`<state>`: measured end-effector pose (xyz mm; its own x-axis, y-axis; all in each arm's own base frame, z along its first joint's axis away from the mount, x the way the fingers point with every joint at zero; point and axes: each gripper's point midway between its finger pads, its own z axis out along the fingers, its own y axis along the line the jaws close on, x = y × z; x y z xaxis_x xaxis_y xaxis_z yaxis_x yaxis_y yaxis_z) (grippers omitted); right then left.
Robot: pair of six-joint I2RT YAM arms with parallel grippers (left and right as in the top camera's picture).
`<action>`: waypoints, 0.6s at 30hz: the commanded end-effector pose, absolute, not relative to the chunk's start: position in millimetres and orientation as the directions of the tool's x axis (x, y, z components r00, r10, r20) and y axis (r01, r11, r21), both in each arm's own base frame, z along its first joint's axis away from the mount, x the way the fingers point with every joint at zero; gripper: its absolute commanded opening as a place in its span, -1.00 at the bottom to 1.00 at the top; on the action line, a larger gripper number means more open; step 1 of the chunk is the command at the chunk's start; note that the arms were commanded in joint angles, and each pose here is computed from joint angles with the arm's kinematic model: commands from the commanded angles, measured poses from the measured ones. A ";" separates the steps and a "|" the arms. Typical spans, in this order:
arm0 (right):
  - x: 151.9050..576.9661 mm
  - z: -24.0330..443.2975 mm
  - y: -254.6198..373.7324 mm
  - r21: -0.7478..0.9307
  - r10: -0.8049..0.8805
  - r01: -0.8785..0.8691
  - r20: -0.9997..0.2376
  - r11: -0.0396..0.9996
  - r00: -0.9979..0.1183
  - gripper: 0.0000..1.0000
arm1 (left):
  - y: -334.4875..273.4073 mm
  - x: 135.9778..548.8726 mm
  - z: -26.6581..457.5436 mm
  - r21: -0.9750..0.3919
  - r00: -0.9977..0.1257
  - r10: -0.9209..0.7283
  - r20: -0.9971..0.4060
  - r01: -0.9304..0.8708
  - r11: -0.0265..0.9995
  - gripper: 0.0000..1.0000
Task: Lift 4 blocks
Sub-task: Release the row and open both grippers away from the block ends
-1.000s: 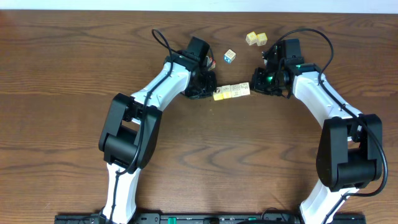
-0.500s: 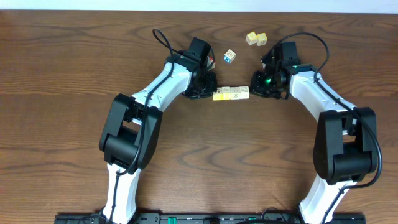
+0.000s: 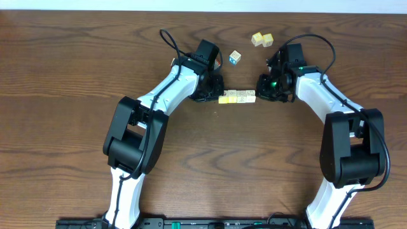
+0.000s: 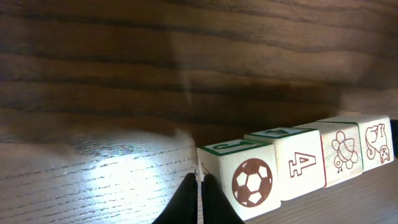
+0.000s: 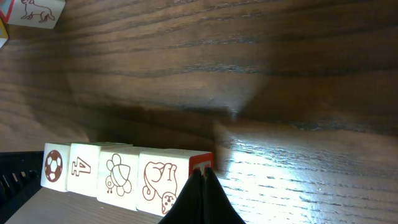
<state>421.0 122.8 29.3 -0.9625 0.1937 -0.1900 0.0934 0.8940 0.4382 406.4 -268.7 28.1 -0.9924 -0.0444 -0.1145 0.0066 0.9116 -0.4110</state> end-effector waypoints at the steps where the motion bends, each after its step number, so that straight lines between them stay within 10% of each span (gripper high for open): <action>1: 405.8 43.1 170.7 0.593 0.109 0.009 -0.134 0.805 -0.985 -0.98 | -317.3 384.0 33.6 -0.526 -0.996 0.043 -0.072 0.074 0.847 -0.86; 18: 396.6 20.8 161.9 0.555 0.119 0.029 -0.127 0.832 -0.985 -0.98 | -315.8 381.6 19.0 -0.514 -0.998 0.041 -0.043 0.058 0.856 -0.86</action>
<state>421.3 121.7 24.6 -0.9588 0.1944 -0.2069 0.0876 0.8958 0.4358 402.8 -270.3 13.4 -0.9954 -0.0374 -0.0880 0.0011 0.9158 -0.4017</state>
